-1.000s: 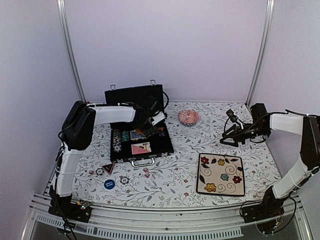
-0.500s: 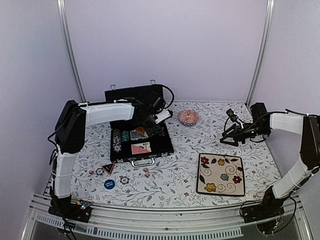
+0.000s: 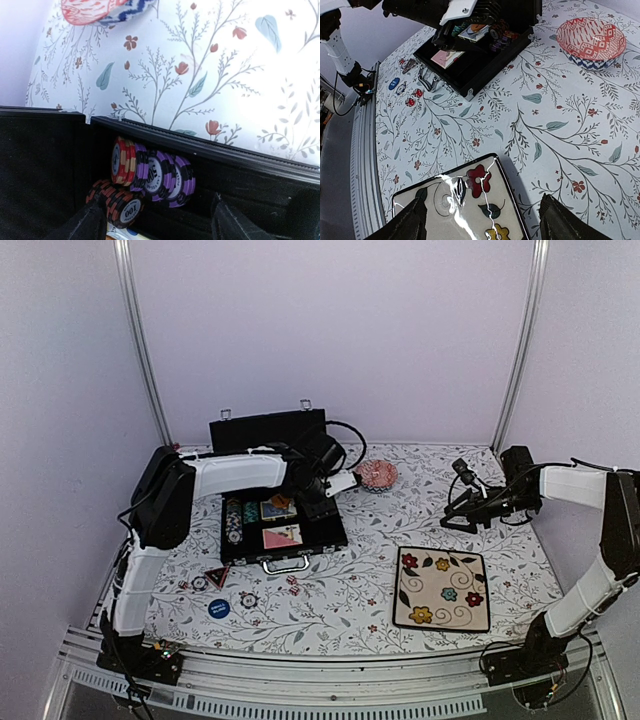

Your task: Pack up texas hold em set

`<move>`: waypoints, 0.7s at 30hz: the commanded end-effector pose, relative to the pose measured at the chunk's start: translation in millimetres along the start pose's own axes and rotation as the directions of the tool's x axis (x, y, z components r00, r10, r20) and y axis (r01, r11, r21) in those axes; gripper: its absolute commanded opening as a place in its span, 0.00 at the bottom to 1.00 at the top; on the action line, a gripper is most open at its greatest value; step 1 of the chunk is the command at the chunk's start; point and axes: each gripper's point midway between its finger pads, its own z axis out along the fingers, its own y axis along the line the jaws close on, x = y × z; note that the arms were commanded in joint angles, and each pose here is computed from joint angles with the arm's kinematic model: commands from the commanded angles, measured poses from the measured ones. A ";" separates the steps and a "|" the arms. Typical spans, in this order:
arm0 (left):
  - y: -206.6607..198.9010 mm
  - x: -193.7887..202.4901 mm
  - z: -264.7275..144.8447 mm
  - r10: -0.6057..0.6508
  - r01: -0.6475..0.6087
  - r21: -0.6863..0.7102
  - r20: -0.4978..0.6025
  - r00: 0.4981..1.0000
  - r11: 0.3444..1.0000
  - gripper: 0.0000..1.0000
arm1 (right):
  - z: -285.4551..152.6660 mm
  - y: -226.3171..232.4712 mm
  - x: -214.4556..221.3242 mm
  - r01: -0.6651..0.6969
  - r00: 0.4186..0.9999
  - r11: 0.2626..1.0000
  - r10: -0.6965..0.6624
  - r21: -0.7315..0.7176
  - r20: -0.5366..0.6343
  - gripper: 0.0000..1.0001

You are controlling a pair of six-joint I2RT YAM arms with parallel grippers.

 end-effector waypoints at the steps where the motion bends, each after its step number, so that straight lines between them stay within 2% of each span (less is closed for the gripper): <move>1: 3.5 3.0 14.0 0.015 -0.016 -0.015 -0.020 1.000 1.000 0.72 | -1.4 -1.2 -6.3 0.017 1.000 1.000 -0.017 -0.012 0.012 0.78; 14: 54.8 2.6 28.9 -0.057 0.057 -0.113 0.002 0.998 0.992 0.72 | 1.1 -3.5 -3.2 0.004 1.000 1.000 -0.004 -0.017 0.003 0.78; 21: 60.2 6.3 35.3 -0.072 0.071 -0.117 -0.001 0.997 0.991 0.71 | 1.9 -4.4 -1.7 -0.002 1.000 1.000 0.002 -0.019 -0.001 0.78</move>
